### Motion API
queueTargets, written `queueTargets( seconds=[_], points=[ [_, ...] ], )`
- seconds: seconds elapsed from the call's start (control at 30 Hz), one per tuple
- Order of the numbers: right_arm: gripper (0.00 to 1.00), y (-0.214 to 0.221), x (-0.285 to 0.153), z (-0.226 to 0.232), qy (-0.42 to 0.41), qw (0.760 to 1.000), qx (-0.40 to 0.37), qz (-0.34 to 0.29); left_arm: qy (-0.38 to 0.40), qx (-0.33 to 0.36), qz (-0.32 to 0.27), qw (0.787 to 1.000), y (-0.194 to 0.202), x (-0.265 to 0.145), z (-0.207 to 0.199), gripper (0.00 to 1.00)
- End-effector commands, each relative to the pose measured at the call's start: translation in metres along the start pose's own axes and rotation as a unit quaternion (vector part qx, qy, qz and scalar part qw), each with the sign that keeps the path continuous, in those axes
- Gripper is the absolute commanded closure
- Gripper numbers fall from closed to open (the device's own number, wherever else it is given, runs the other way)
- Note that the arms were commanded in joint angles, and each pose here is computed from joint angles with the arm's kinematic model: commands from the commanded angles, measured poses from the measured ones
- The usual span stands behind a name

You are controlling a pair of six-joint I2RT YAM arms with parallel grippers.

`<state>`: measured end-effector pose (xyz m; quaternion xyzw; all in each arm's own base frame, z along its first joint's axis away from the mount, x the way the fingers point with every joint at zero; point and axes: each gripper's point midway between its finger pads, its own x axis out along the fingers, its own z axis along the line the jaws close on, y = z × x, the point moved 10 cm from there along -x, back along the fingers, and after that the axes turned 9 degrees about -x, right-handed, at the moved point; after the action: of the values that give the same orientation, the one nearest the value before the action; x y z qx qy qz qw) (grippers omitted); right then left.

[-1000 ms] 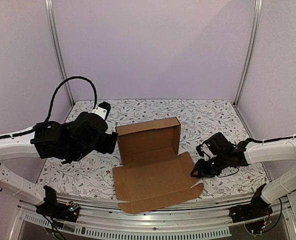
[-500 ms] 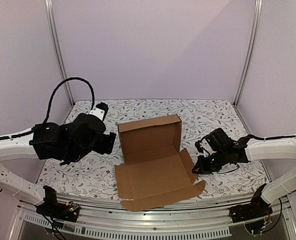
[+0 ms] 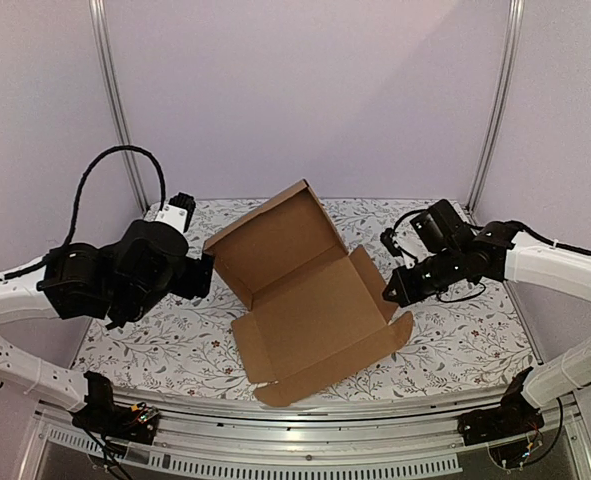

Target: Fold the paper box

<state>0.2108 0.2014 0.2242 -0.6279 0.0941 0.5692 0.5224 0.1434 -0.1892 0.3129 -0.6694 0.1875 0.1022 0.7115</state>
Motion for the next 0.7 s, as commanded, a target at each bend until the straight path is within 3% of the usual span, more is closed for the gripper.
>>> queueTargets(
  seconds=[0.0, 0.2, 0.4, 0.67],
  points=[
    [1.00, -0.022, -0.027, -0.001, 0.043, 0.996, -0.079, -0.012, -0.022, 0.003, -0.012, 1.000, -0.003, -0.003, 0.011, 0.13],
    [1.00, -0.056, -0.057, 0.007, 0.065, 0.983, -0.166, -0.041, -0.011, -0.009, -0.028, 0.999, -0.012, -0.009, 0.014, 0.13],
    [1.00, -0.070, -0.079, 0.024, 0.079, 0.951, -0.295, -0.055, -0.010, -0.011, -0.042, 0.999, -0.024, -0.015, 0.017, 0.14],
    [1.00, -0.085, -0.122, 0.029, 0.108, 0.920, -0.368, -0.076, 0.005, -0.038, -0.063, 0.997, -0.034, -0.027, 0.029, 0.14]
  ],
)
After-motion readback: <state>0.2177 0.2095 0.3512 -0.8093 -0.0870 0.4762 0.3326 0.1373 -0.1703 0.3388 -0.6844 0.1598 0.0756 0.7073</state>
